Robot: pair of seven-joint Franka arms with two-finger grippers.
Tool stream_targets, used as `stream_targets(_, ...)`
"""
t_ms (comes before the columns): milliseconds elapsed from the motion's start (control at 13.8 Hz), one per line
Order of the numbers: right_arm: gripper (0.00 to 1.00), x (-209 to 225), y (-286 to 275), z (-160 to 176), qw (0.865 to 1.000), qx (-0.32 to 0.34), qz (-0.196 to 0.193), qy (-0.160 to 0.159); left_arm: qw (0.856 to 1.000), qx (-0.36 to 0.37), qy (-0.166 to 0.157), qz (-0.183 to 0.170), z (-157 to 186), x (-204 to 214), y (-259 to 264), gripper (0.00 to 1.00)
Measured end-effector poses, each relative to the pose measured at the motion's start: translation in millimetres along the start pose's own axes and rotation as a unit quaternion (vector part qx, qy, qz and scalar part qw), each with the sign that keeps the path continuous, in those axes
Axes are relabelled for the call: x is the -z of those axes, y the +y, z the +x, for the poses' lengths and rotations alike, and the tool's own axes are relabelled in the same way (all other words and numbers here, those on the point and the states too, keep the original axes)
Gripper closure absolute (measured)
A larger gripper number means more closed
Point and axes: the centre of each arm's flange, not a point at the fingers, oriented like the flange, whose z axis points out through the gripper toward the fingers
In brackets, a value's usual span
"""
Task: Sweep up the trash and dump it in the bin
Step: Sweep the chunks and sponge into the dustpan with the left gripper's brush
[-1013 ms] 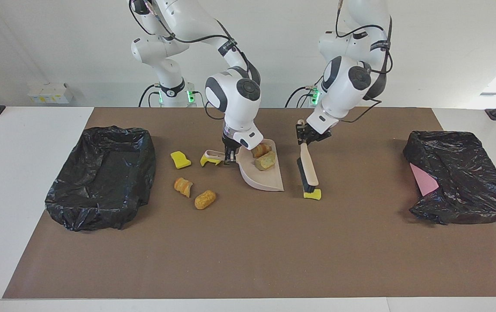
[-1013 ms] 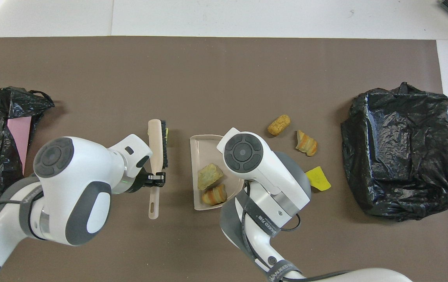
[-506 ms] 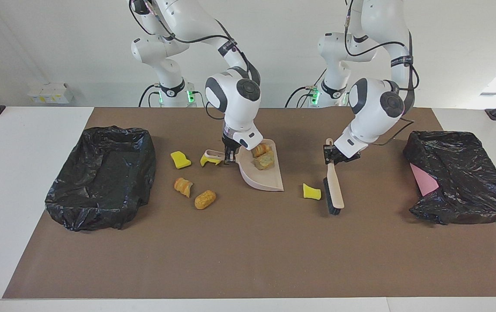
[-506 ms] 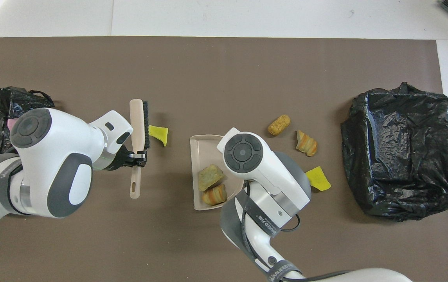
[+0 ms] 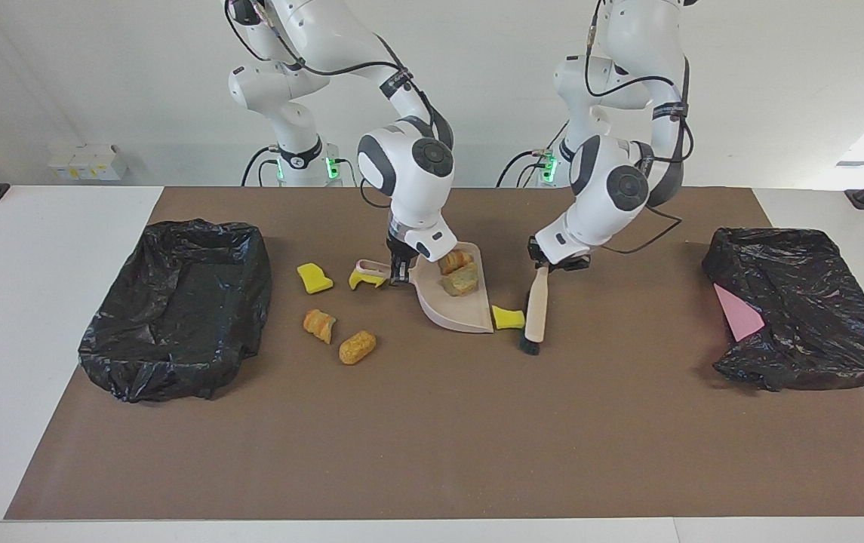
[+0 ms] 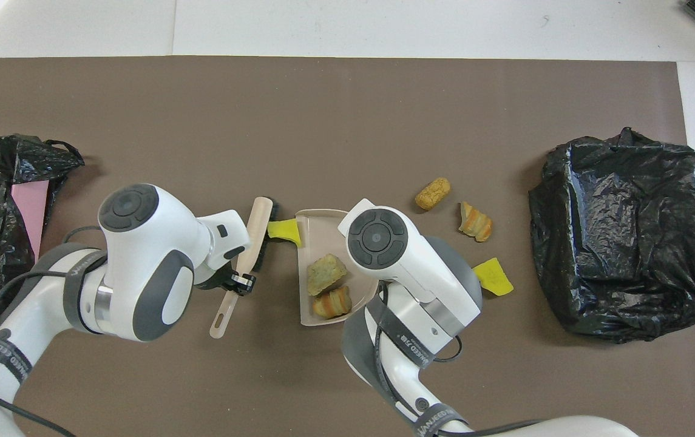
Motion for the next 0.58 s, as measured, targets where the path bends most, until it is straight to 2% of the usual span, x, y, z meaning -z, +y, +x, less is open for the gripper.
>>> stream_targets(289, 0.69, -0.1, -0.2, -0.1, 1.0, -0.001, 0.0, 0.0, 1.0, 0.018, -0.005, -0.005, -23.9, -13.4, 59.2, 0.74)
stream_targets(434, 0.69, -0.2, -0.1, -0.2, 1.0, -0.001, 0.0, 0.0, 0.999, 0.039, -0.002, -0.008, -22.2, -10.6, 48.1, 0.74)
stream_targets(579, 0.69, -0.3, 0.5, -0.8, 1.0, -0.001, 0.0, 0.001, 0.997, 0.079, 0.007, -0.017, -17.7, -1.3, 14.3, 0.74)
